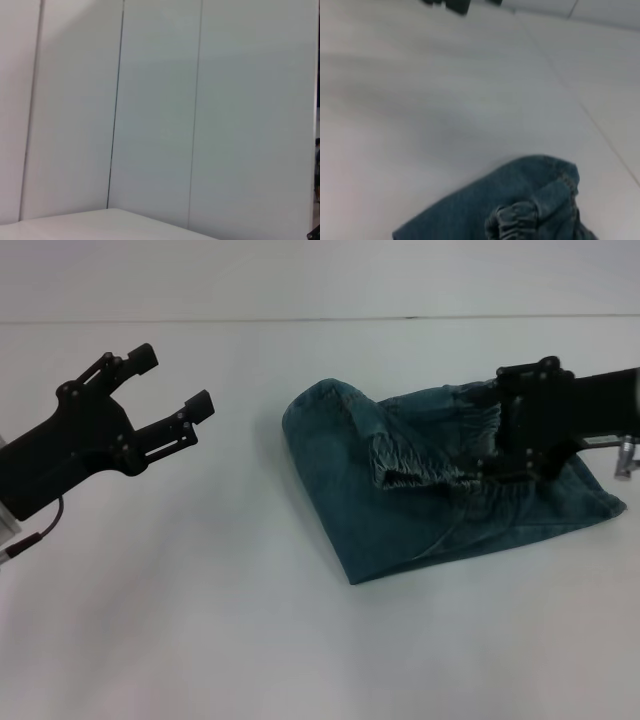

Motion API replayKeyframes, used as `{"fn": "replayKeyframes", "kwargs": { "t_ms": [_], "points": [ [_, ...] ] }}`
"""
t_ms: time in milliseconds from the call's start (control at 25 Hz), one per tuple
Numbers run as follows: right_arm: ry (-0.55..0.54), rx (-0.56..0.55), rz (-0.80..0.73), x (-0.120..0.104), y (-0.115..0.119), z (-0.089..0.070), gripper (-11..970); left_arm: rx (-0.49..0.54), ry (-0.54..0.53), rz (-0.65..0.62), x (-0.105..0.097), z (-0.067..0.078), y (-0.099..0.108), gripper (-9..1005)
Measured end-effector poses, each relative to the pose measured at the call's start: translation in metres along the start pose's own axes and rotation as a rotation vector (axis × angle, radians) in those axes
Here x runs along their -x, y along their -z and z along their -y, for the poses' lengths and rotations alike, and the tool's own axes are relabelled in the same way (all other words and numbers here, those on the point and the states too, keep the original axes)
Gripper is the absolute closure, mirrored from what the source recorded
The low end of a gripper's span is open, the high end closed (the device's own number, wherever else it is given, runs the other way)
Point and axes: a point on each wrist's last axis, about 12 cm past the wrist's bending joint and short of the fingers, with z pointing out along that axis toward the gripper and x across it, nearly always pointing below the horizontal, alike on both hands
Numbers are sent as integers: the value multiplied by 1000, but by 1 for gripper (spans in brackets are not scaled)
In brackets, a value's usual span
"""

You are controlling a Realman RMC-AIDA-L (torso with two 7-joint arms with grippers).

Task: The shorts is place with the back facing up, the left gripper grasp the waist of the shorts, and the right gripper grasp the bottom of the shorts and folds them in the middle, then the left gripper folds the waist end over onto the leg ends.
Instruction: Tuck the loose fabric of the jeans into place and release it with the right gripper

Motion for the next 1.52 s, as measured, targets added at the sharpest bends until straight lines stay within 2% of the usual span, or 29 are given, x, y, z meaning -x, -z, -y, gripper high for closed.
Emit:
{"fn": "replayKeyframes", "kwargs": {
  "t_ms": [120,280,360,760,1240,1440,1520],
  "points": [
    [32,20,-84,12,-11,3,326,7,2,1,0,-1,1,59],
    [89,47,-157,24,-29,-3,184,10,2,1,-1,-1,1,59],
    [112,58,-176,28,-35,-7,75,12,3,1,-1,-1,1,59],
    [187,-3,-290,28,-73,-17,79,31,7,-4,-7,2,8,59],
    [175,-82,-306,17,-97,-20,89,50,2,-18,-8,-1,5,60],
    [113,-102,-296,14,-93,-15,201,53,-2,-22,-9,-2,4,61],
    [75,-84,-287,13,-89,-14,281,55,-4,-21,-9,-2,5,61]
  ]
}}
